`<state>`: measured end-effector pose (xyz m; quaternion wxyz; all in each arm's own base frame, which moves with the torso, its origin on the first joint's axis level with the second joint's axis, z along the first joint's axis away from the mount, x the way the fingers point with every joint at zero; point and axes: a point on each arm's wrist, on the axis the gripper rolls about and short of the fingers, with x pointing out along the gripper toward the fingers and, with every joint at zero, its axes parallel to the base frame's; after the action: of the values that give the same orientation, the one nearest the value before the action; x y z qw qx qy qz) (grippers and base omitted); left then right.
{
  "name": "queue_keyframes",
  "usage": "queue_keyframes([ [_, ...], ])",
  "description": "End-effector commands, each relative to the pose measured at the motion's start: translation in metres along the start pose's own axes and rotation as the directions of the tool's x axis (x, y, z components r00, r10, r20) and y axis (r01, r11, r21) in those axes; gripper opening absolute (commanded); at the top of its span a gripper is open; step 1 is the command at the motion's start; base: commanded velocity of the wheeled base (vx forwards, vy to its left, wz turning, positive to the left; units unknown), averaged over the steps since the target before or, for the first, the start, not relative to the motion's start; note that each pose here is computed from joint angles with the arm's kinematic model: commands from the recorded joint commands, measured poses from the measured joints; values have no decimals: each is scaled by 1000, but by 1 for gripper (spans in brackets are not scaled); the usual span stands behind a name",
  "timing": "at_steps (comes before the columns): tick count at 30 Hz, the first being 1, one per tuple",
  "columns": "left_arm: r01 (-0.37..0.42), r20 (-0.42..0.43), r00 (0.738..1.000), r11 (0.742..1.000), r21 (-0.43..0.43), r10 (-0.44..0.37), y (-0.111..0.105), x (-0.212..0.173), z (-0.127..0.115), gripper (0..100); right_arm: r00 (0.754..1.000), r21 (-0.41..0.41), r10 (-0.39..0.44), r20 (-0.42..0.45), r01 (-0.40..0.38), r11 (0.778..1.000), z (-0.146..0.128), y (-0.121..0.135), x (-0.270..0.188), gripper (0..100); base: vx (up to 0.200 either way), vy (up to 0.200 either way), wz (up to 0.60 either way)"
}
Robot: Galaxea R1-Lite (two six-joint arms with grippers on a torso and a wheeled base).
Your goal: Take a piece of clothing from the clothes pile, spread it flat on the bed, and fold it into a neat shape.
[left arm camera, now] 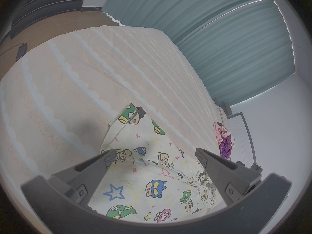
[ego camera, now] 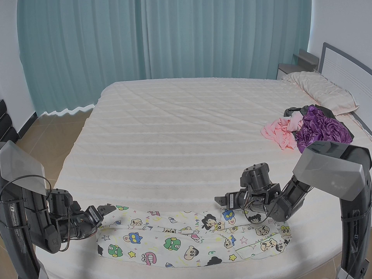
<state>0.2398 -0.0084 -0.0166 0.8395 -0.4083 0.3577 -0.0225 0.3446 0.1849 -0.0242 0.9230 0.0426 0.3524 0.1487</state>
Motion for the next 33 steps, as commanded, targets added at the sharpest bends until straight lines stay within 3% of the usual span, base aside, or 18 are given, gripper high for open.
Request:
queue_keyframes([
  [1, 0, -1, 1000, 1000, 0, 0, 0, 0, 0, 100, 1000, 71, -19, 5, 19, 997, 4, -7, -23, 100, 0, 0, 0],
  [7, -2, -3, 1000, 1000, -1, 2, 0, 0, -1, 100, 994, 168, -54, -95, 70, 983, -23, -19, -39, 100, 0, 0, 0],
  [12, -5, -4, 1000, 1000, -3, 5, 1, -1, -1, 100, 990, 277, -77, -121, 108, 955, -27, -28, -44, 100, 0, 0, 0],
  [23, -5, -1, 1000, 1000, -3, 5, 1, -1, -1, 100, 976, 337, -127, -175, 180, 924, -41, -50, -63, 100, 0, 0, 0],
  [27, -6, -2, 1000, 1000, -3, 6, 1, -1, -1, 100, 985, 411, -120, -126, 162, 897, -39, -52, -88, 100, 0, 0, 0],
  [33, -5, -4, 1000, 1000, -4, 5, 1, -1, -1, 100, 991, 410, -116, -70, 135, 902, -54, -55, -113, 100, 0, 0, 0],
])
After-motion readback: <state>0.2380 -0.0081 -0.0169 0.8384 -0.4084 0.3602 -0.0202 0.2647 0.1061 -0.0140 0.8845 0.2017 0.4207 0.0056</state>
